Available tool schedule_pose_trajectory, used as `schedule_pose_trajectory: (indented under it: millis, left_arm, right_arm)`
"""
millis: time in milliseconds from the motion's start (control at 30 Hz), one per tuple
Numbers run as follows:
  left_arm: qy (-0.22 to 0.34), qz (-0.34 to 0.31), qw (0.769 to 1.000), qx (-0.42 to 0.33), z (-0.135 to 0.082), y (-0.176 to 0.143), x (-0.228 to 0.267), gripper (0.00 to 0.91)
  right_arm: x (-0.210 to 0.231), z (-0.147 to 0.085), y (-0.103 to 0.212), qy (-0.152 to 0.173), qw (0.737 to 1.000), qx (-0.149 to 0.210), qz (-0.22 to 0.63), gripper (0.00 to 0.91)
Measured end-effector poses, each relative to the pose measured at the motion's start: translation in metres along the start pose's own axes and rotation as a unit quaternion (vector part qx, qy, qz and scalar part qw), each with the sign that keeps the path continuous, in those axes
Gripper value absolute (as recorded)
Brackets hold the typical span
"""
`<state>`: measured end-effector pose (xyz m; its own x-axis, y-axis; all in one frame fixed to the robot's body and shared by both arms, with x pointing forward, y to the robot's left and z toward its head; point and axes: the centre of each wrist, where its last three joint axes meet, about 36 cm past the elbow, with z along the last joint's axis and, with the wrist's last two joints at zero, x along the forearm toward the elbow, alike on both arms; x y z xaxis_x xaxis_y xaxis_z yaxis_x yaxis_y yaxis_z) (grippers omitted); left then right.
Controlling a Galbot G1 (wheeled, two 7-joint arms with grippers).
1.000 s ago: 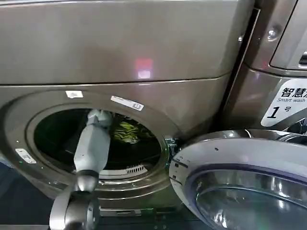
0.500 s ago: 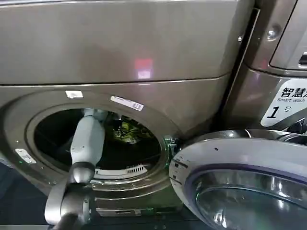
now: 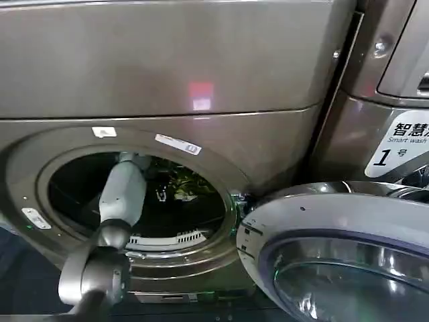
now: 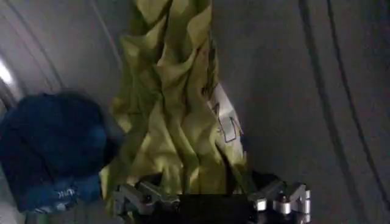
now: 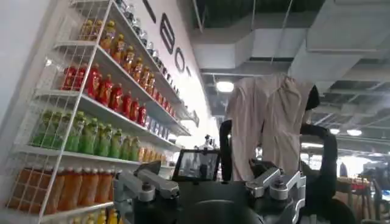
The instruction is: Grasp the clothes from the dryer.
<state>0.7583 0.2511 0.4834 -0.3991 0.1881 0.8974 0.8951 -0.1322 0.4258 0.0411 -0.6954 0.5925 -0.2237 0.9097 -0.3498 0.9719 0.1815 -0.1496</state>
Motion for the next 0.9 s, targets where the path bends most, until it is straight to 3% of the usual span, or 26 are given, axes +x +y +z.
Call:
schedule_pose_trajectory:
  millis: [200,233,267,300,900]
  left_arm:
    - [-0.006,-0.021,1.000,-0.007,0.000,-0.003,-0.009,0.907]
    - [-0.009,-0.023,1.000,-0.006,0.000,-0.003,-0.011,0.148]
    - [-0.011,-0.024,1.000,-0.006,0.001,-0.004,-0.012,0.046]
    - [-0.014,-0.024,1.000,-0.007,0.001,-0.005,-0.013,0.000]
    - [-0.045,-0.008,0.999,-0.007,0.011,-0.013,-0.022,0.000]
  right_arm:
    - [0.002,0.002,-0.001,0.000,1.000,0.002,0.000,0.907]
    - [0.002,0.002,-0.001,0.000,1.000,0.002,0.000,0.907]
    - [0.002,0.002,-0.001,0.000,1.000,0.002,0.000,0.907]
    - [0.002,0.002,-0.001,0.000,1.000,0.002,0.000,0.907]
    - [0.003,0.008,0.000,0.004,1.000,0.002,-0.001,0.907]
